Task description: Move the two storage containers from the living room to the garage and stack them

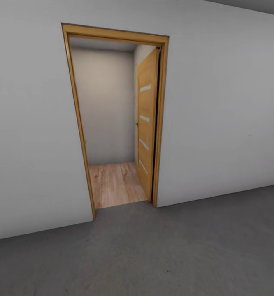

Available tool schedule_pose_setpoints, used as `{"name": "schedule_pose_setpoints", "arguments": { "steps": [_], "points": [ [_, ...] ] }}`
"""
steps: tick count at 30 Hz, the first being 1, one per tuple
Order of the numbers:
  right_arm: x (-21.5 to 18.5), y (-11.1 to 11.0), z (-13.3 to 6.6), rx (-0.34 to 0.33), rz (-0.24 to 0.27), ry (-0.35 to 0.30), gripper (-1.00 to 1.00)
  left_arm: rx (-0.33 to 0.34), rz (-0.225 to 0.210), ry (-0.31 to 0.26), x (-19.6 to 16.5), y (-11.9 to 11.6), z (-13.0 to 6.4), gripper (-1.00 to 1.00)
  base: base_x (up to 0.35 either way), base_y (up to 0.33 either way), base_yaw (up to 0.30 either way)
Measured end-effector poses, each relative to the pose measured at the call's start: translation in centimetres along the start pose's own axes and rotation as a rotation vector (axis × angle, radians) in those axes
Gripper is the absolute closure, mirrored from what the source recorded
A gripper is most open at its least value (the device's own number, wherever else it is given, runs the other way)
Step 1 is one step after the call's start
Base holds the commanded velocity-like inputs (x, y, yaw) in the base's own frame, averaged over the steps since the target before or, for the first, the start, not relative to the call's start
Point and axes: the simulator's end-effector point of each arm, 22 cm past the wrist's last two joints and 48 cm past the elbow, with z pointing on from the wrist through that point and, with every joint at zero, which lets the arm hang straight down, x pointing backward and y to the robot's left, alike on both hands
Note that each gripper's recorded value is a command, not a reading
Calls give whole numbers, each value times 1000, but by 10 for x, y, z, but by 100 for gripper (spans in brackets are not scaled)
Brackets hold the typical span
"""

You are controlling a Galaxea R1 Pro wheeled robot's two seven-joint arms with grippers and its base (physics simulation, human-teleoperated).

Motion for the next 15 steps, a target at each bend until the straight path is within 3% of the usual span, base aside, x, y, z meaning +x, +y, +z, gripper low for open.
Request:
{"name": "schedule_pose_setpoints", "arguments": {
  "steps": [15],
  "points": [
    [-1, 1, 0, -7, 0, -2, -100, -1, -1, 0, 0, 1, 0, -100, 306, -165, 2]
  ]
}}
